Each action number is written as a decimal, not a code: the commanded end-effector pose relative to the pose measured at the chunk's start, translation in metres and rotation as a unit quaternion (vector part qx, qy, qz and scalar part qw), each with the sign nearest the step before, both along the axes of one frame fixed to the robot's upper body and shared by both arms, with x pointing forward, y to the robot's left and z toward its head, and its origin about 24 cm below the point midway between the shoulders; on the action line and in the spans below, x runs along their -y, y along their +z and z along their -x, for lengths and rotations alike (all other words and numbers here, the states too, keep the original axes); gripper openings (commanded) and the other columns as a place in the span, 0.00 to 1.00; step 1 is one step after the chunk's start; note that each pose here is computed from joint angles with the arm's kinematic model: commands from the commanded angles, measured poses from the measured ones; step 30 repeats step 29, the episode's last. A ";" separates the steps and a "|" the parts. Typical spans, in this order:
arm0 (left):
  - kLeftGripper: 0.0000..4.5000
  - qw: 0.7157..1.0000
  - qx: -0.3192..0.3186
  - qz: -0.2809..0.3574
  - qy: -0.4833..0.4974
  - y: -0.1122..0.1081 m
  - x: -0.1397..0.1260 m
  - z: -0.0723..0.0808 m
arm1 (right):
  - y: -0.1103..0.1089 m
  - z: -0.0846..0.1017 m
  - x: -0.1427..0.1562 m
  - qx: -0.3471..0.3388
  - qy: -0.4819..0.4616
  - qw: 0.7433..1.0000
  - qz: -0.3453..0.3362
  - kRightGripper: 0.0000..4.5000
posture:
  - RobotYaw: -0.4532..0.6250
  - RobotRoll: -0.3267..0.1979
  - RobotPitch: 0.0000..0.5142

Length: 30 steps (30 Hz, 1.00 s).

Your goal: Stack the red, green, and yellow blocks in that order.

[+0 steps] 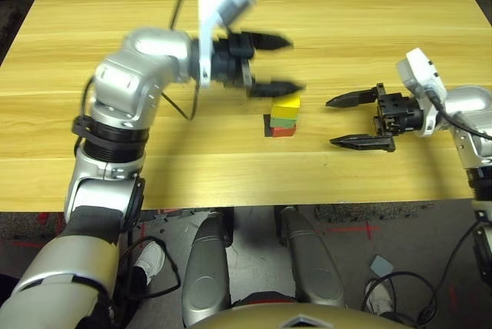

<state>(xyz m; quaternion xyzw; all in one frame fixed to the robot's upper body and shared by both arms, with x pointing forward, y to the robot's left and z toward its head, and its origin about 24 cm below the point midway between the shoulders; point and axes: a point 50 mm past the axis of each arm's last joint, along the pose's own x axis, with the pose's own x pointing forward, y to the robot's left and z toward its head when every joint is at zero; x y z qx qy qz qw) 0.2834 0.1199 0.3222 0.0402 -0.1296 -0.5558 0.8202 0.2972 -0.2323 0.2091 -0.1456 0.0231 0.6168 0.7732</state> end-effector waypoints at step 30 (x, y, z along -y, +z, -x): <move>0.99 0.719 0.078 0.091 0.685 -0.187 -0.161 0.028 | -0.039 -0.008 0.054 0.231 -0.619 0.725 -0.194 1.00 | 0.33 0.21 0.61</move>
